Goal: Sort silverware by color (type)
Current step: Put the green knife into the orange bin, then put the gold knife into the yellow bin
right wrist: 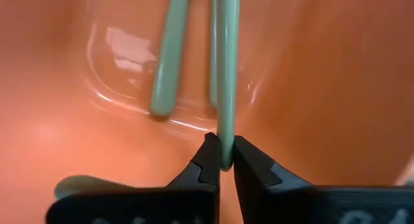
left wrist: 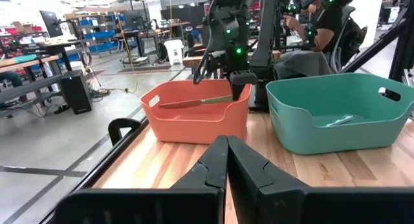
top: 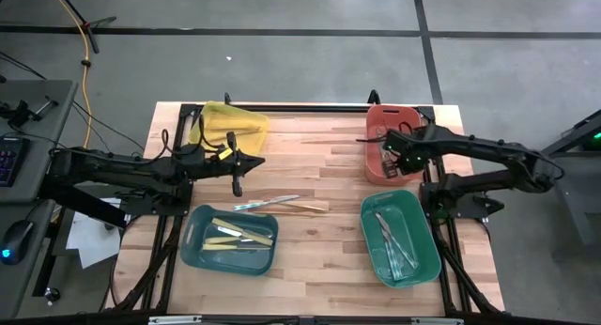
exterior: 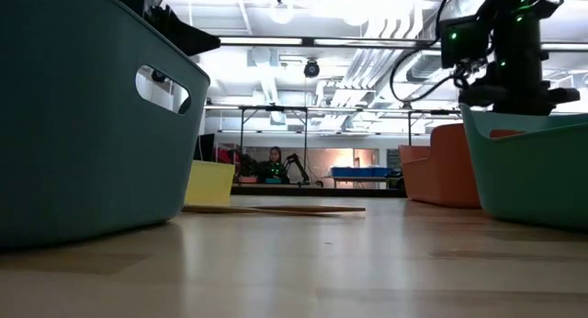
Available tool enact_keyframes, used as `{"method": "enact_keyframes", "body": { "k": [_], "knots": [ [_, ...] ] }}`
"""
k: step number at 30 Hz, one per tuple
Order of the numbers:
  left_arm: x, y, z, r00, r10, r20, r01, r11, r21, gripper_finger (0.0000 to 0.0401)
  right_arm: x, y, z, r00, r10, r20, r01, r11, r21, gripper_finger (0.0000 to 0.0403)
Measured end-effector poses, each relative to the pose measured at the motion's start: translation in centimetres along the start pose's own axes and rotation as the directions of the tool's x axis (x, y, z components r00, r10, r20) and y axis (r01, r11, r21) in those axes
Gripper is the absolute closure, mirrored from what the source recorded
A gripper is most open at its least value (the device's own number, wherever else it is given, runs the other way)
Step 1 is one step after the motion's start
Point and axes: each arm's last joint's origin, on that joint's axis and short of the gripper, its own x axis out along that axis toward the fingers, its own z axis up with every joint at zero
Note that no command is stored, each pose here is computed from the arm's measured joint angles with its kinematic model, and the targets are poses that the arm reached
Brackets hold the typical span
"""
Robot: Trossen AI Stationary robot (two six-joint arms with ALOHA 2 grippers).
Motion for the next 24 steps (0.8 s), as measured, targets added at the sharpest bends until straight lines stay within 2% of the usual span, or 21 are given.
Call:
{"method": "enact_keyframes", "body": {
  "k": [9, 18, 24],
  "knots": [
    [0.0, 0.0, -0.2, 1.000, -0.001, -0.015, 0.002, 1.000, 0.026, 0.0401, 1.6, 1.1, 1.1, 0.999, -0.038, -0.039, 0.035, 0.997, -0.071, 0.0365],
    [0.0, 0.0, -0.3, 1.000, -0.002, -0.028, 0.003, 1.000, 0.029, 0.0401, 1.6, 1.3, 1.2, 0.999, -0.030, -0.032, 0.027, 0.995, -0.095, 0.0360],
    [0.0, 0.0, -0.3, 1.000, -0.002, -0.028, 0.003, 1.000, 0.028, 0.0401, 1.2, 1.3, 1.3, 0.999, -0.035, -0.036, 0.029, 0.987, -0.159, 0.0359]
  ]
}}
